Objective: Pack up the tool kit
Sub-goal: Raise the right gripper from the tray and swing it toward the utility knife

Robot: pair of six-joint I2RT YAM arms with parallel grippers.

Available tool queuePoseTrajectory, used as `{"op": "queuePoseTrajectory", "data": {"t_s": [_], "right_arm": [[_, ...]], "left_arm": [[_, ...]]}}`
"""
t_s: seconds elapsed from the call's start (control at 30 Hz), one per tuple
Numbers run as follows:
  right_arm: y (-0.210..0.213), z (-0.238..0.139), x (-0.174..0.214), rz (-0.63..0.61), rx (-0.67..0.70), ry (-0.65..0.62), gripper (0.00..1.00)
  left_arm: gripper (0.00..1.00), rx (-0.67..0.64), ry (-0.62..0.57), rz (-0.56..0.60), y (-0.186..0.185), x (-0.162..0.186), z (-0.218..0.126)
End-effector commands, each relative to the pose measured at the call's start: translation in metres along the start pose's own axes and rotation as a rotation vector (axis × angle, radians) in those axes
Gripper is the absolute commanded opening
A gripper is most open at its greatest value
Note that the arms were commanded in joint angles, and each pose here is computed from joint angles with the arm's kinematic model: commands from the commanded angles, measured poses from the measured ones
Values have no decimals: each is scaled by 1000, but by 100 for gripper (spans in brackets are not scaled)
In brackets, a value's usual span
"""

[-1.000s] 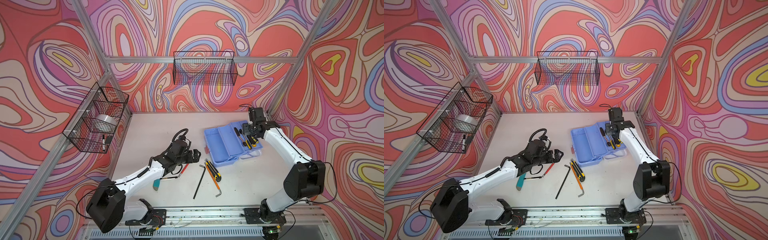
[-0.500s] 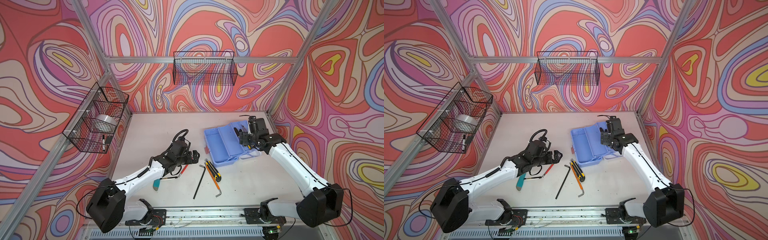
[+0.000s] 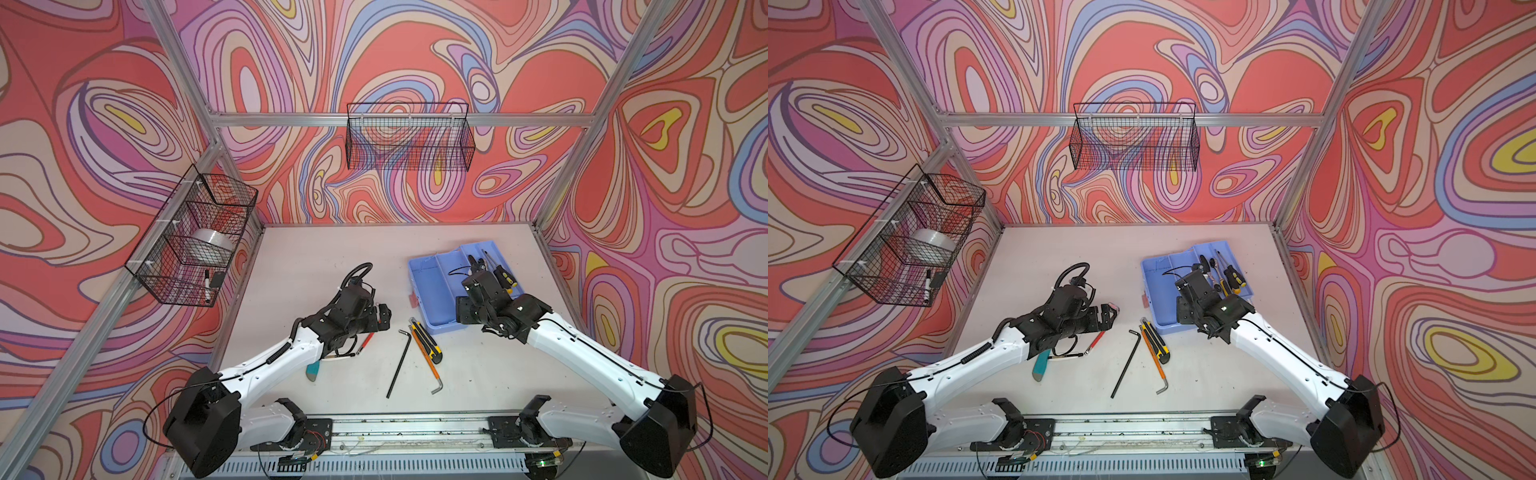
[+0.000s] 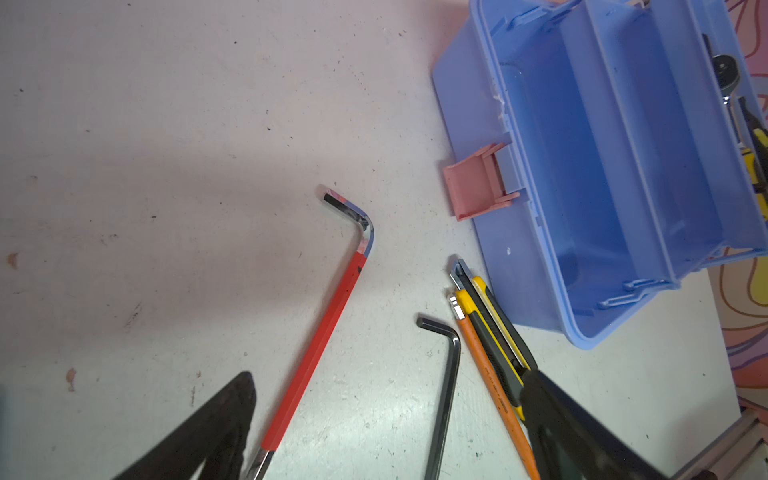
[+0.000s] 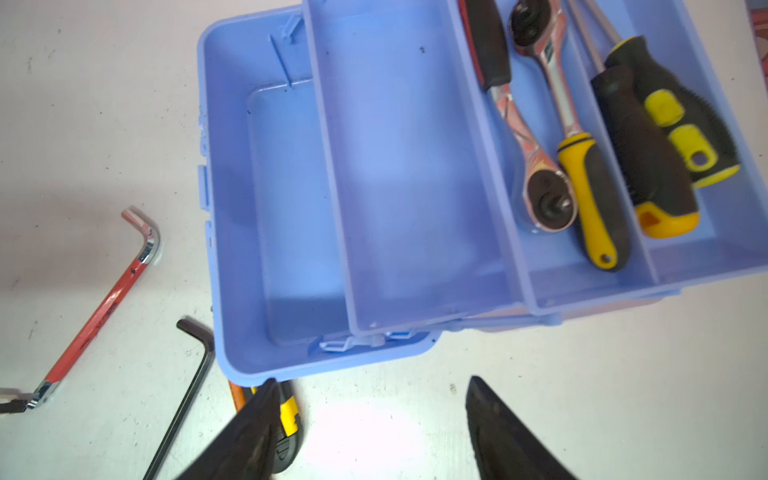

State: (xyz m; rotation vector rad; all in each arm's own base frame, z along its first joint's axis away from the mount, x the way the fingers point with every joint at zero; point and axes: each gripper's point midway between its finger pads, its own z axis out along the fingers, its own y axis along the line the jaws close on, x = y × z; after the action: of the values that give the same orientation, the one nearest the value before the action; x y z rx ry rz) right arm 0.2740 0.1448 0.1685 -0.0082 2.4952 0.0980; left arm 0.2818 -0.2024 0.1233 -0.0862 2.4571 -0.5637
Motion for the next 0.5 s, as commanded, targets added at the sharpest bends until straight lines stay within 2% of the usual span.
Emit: {"op": "queuePoseTrajectory", "data": {"t_s": [0.0,0.47], "right_arm": [[11,0,17,47,3,4,71],[84,18,68,-112,-72,65,69]], "left_arm": [[100,-76,8,-16,21,9,-3],[100,-151,45,13,44,27,-6]]}}
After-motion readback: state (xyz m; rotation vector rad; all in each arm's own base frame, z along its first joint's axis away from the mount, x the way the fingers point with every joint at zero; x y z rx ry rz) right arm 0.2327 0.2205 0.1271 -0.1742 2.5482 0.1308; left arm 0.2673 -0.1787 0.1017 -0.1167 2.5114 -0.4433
